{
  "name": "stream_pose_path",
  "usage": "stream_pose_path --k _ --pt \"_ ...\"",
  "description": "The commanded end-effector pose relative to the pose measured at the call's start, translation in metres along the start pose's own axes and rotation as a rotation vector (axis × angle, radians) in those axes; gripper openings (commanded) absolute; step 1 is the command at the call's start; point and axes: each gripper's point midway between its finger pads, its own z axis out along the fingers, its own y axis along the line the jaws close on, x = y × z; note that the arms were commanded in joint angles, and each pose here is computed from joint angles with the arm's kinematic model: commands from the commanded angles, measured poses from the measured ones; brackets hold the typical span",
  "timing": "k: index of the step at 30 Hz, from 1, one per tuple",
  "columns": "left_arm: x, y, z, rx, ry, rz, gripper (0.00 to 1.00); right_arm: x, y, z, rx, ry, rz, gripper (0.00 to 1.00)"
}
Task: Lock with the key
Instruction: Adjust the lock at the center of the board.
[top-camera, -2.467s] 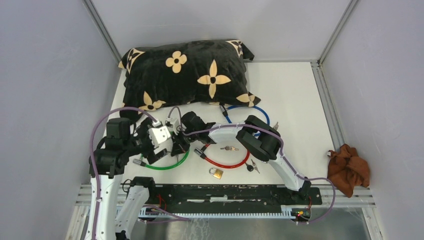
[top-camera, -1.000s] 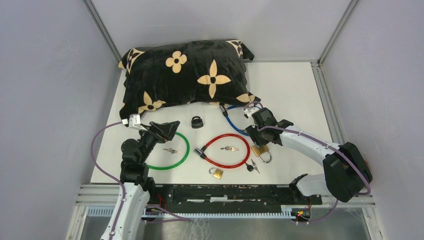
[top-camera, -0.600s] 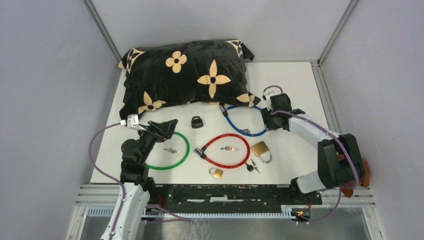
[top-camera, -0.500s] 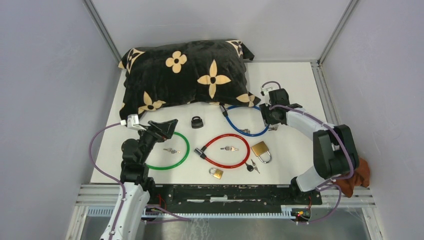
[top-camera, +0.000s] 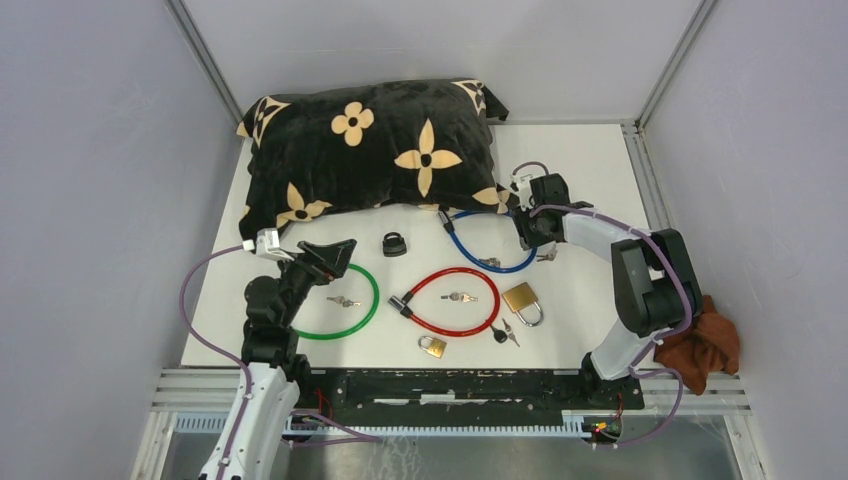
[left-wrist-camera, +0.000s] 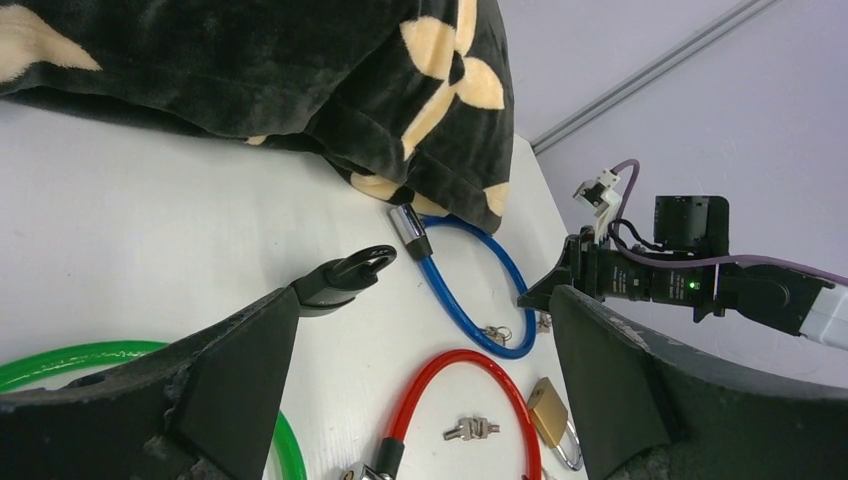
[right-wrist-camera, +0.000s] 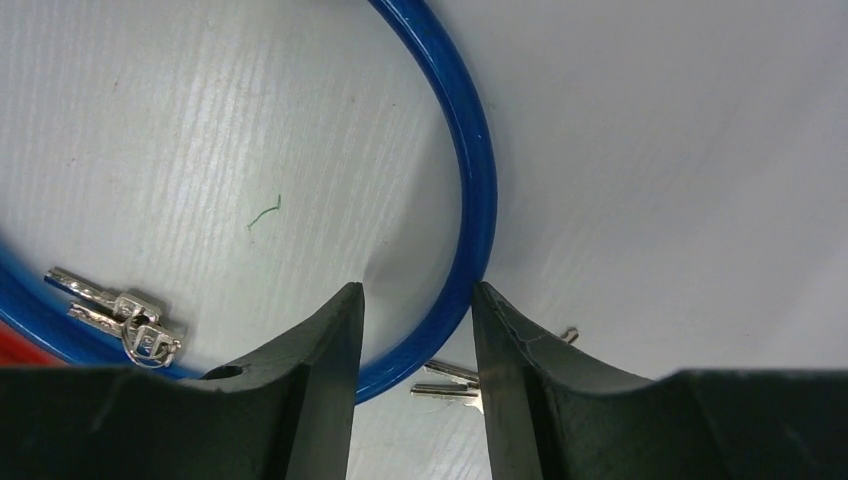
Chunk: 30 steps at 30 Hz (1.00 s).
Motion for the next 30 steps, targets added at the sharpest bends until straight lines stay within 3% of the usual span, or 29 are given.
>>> stream_pose_path --k 1,5,11,17,30 --pt "-0.009 -0.001 0.002 0.006 -0.042 0.019 1.0 0.016 0.041 0.001 -0.142 0.03 -0.024 0.48" --pt "-0.009 -0.001 0.002 0.005 -0.042 0.019 1.0 0.02 0.06 -0.005 -0.198 0.038 -0.051 0.48" --pt "-0.008 -0.001 0.002 0.007 -0.039 0.016 1.0 0.009 0.043 -0.018 -0.102 0.026 -0.081 0.48" --pt "-0.008 -0.001 0.002 0.006 -0.038 0.015 1.0 0.008 0.05 -0.027 -0.115 0.029 -0.111 0.48" --pt "-0.007 -0.001 0.003 0.01 -0.034 0.009 1.0 0.052 0.069 -0.053 -0.155 0.103 -0.104 0.48"
